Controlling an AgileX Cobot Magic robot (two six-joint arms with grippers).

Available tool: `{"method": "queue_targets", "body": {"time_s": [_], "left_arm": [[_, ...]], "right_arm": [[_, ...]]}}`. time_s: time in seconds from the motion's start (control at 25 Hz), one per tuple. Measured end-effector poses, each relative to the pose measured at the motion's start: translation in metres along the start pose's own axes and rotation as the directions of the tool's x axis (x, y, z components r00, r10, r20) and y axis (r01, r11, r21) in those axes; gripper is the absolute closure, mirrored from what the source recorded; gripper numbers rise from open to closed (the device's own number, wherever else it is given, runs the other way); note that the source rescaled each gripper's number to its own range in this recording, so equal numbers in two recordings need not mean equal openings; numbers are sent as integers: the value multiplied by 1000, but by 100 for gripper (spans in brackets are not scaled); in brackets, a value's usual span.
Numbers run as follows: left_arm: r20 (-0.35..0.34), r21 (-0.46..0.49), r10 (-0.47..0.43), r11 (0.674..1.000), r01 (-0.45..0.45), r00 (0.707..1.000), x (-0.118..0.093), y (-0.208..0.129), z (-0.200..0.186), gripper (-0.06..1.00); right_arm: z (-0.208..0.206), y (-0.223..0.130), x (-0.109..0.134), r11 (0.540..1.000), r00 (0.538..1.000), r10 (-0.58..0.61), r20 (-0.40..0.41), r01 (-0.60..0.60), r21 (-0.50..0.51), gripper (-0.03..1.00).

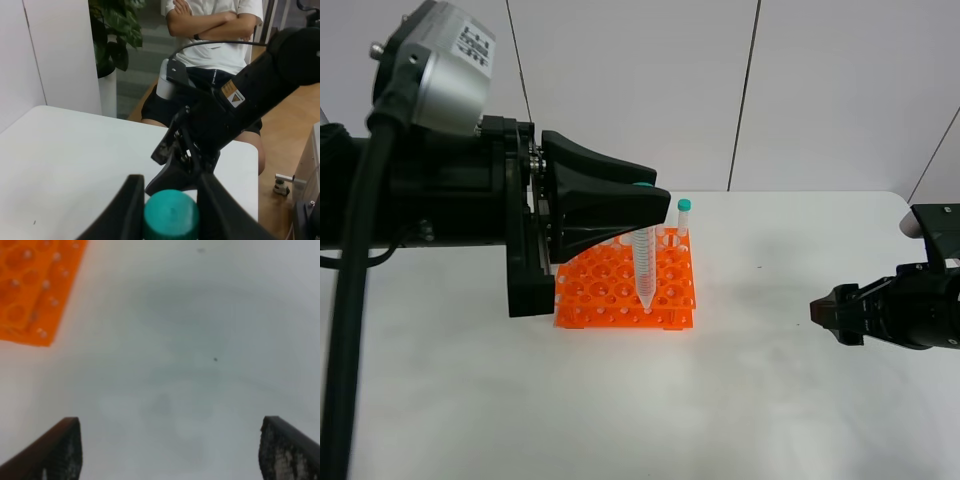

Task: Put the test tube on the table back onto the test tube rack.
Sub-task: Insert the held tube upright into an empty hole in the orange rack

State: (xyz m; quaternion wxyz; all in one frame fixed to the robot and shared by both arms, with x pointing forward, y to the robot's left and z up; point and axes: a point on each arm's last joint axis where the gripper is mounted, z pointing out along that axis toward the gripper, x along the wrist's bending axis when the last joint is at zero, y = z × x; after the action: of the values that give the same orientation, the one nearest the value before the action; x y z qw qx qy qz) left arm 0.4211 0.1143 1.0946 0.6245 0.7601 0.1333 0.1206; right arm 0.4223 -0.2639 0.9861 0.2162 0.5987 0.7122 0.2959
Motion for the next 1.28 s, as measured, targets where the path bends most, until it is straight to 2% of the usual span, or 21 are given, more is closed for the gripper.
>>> {"method": "queue_targets", "body": {"time_s": [0.2, 0.4, 0.8, 1.0, 1.16, 1.28], "left_arm": [[0, 0, 0, 1000, 0, 1000, 0, 0, 0, 94], [0, 0, 0, 1000, 0, 1000, 0, 0, 0, 94], [0, 0, 0, 1000, 0, 1000, 0, 0, 0, 94], [0, 0, 0, 1000, 0, 1000, 0, 0, 0, 94], [1, 0, 0, 1000, 0, 1000, 0, 0, 0, 94], [3, -1, 0, 1000, 0, 1000, 0, 0, 0, 94]], "right_arm": [[-4, 9, -6, 991, 999, 23, 35, -28, 130, 6], [-24, 27, -16, 955, 987, -3, 158, -44, 293, 6], [-43, 49, -13, 938, 989, 17, 149, -67, 339, 6], [-58, 42, -13, 869, 989, -4, 149, -71, 491, 6], [-69, 28, -11, 869, 987, 34, 160, -108, 482, 6], [-83, 14, -10, 886, 986, 42, 162, -112, 450, 6]]}}
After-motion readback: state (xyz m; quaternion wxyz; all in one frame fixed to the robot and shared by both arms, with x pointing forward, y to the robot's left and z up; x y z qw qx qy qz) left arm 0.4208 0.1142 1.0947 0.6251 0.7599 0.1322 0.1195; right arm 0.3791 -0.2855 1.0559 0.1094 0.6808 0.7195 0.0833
